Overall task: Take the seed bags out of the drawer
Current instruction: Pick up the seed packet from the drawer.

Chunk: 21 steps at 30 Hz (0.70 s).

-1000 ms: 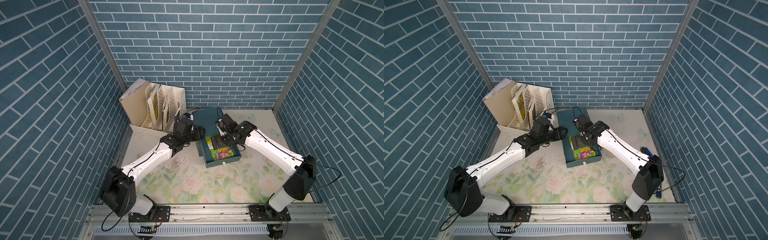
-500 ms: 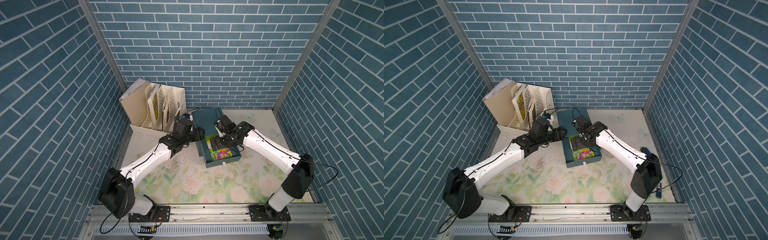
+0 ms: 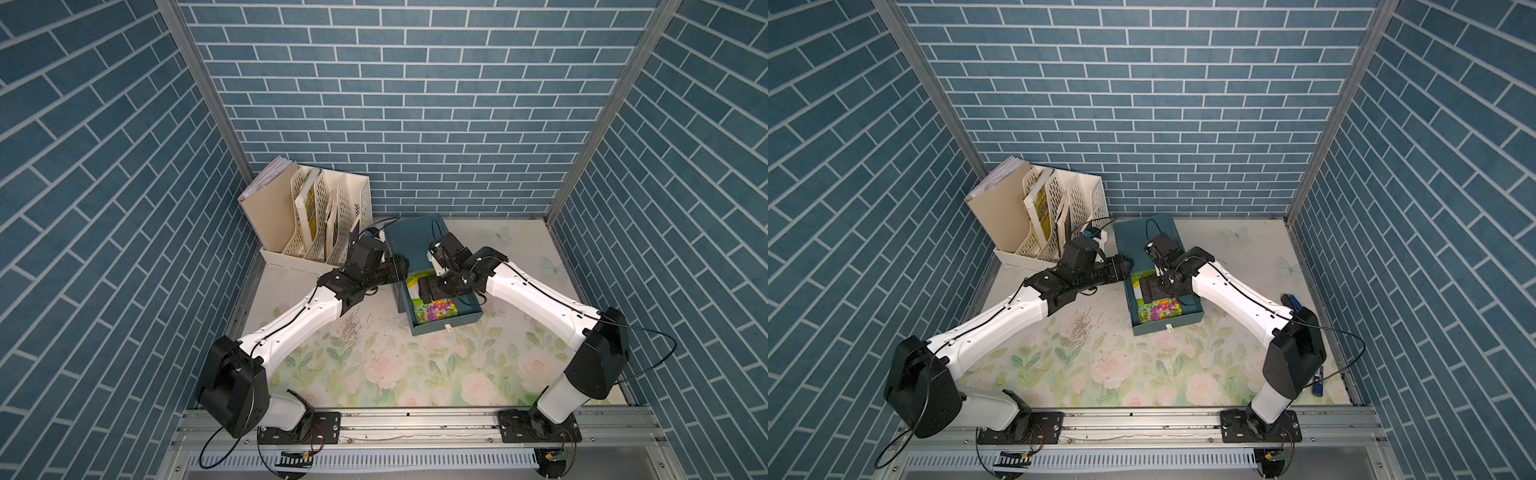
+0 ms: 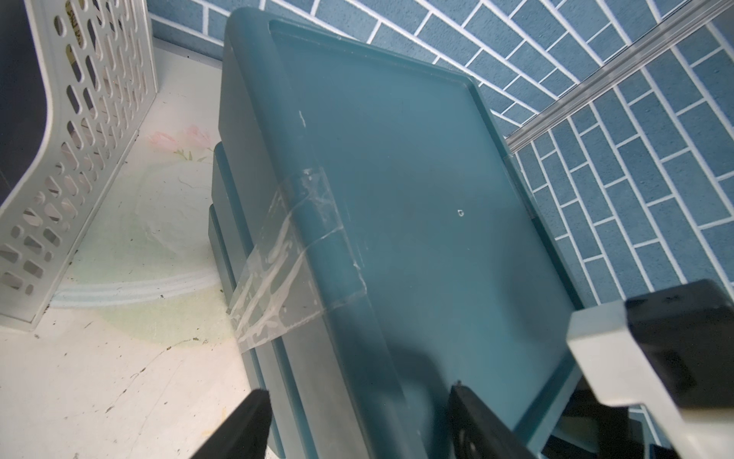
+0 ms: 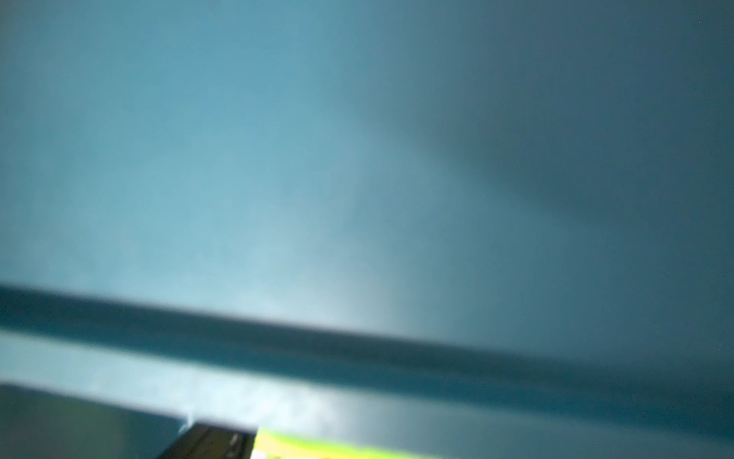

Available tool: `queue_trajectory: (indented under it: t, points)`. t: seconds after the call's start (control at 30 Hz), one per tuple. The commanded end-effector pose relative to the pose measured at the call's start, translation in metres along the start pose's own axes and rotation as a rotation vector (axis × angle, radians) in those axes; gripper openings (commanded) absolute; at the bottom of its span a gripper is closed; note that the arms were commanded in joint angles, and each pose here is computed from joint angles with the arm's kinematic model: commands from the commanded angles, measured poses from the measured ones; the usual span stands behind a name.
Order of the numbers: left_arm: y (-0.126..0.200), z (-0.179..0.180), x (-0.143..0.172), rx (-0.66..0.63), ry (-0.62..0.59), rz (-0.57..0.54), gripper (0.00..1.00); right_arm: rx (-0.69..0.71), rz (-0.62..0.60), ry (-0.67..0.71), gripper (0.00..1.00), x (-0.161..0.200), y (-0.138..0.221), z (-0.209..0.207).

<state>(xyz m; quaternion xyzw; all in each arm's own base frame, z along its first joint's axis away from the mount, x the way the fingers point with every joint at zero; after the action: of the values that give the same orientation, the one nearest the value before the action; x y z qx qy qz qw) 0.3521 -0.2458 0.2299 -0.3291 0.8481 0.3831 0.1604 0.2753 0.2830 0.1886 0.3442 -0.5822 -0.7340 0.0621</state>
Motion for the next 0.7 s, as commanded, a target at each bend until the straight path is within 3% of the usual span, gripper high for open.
queue_trajectory:
  t: [0.0,0.3,0.47,0.67]
  points:
    - [0.0059,0.0065,0.0073,-0.026,-0.02,0.016,0.74,-0.037,-0.016,-0.028,0.85,0.0025,0.0056,0.0066]
    - [0.0071,0.0079,0.0081,-0.03,-0.019,0.017,0.75,-0.07,-0.025,-0.046,0.73,0.0042,0.0026,0.0105]
    - [0.0088,0.0086,0.0084,-0.03,-0.021,0.015,0.75,-0.077,-0.02,-0.055,0.56,0.0058,-0.0006,0.0112]
    - [0.01,0.01,0.0093,-0.033,-0.021,0.016,0.75,-0.081,-0.023,-0.059,0.49,0.0061,-0.003,0.0117]
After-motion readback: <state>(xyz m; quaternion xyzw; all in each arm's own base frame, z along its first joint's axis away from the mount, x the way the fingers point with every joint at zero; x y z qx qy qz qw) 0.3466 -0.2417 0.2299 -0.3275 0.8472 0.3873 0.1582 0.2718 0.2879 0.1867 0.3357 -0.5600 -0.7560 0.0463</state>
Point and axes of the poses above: each gripper's point midway between its finger pads, its own y axis back along the fingers, its own z axis along the line the jaws close on, x = y × z, the point moved 1 cm from there along y, back along the fingers, and after that the axes turned 13 degrees about y, right-handed, at the moved point
